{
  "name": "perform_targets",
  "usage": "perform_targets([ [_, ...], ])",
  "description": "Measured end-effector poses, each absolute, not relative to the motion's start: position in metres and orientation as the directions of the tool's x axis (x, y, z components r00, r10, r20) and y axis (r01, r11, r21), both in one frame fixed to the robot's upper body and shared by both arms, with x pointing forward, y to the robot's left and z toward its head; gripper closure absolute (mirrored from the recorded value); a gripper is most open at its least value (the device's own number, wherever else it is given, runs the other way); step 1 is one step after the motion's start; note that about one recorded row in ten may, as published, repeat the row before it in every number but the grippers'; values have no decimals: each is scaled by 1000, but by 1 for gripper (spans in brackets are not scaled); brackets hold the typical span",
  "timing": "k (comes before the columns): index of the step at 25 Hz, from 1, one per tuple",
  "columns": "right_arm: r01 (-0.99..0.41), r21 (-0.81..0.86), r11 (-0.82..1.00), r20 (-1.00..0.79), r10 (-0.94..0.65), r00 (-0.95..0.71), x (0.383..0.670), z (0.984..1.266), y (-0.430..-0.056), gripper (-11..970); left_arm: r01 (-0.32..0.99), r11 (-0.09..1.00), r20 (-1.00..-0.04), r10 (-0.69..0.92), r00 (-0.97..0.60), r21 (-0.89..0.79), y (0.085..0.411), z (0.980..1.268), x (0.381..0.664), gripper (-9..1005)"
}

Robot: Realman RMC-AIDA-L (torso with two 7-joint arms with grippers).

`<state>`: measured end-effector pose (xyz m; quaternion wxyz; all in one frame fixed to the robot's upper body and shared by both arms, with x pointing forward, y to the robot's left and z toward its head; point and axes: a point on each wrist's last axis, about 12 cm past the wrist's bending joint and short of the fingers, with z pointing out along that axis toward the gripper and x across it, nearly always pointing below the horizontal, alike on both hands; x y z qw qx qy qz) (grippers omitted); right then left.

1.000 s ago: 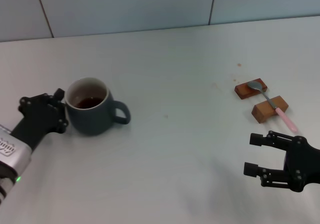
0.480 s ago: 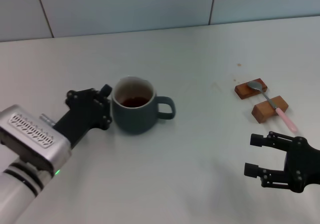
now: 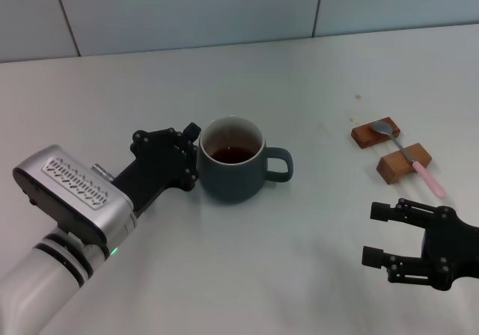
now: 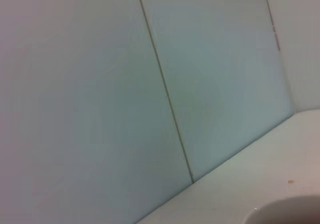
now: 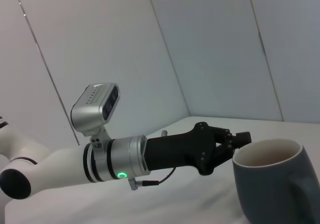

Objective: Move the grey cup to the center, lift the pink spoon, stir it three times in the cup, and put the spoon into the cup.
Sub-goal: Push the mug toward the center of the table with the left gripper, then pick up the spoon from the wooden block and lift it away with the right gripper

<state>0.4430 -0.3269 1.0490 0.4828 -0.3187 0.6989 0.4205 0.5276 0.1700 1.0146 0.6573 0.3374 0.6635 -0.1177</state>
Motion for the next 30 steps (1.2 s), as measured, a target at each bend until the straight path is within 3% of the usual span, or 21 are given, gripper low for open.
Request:
perform_targets([
  [4,-851,281,444,-943,-38,-331,443,1049,-327,141,548,799,-965,257,61,247,178,1016,532,998],
  [12,-836,284,469,-939,-38,-341,445,1045,-326,142,502,862,-995,100,-25,75,233,1016,535,997],
  [17,-835,292,467,-939,-27,-343,446,1044,-324,142,604,797,-997,28,-75,-24,261,1024,533,997],
  [20,-832,294,470,-938,-24,-345,446,1044,-324,142,739,667,-990,21,-141,-91,272,1038,527,997],
  [22,-830,297,472,-938,-20,-347,445,1043,-324,142,739,667,-990,21,-141,-91,272,1038,527,997],
  [25,-821,299,487,-939,-1,-343,444,1044,-326,142,829,548,-984,61,-168,-108,285,1049,511,997],
  [28,-818,301,490,-939,2,-344,444,1044,-326,142,829,548,-984,61,-168,-108,285,1049,511,997],
  [30,-817,302,491,-939,2,-345,444,1044,-327,142,864,486,-982,60,-181,-130,296,1054,499,997],
])
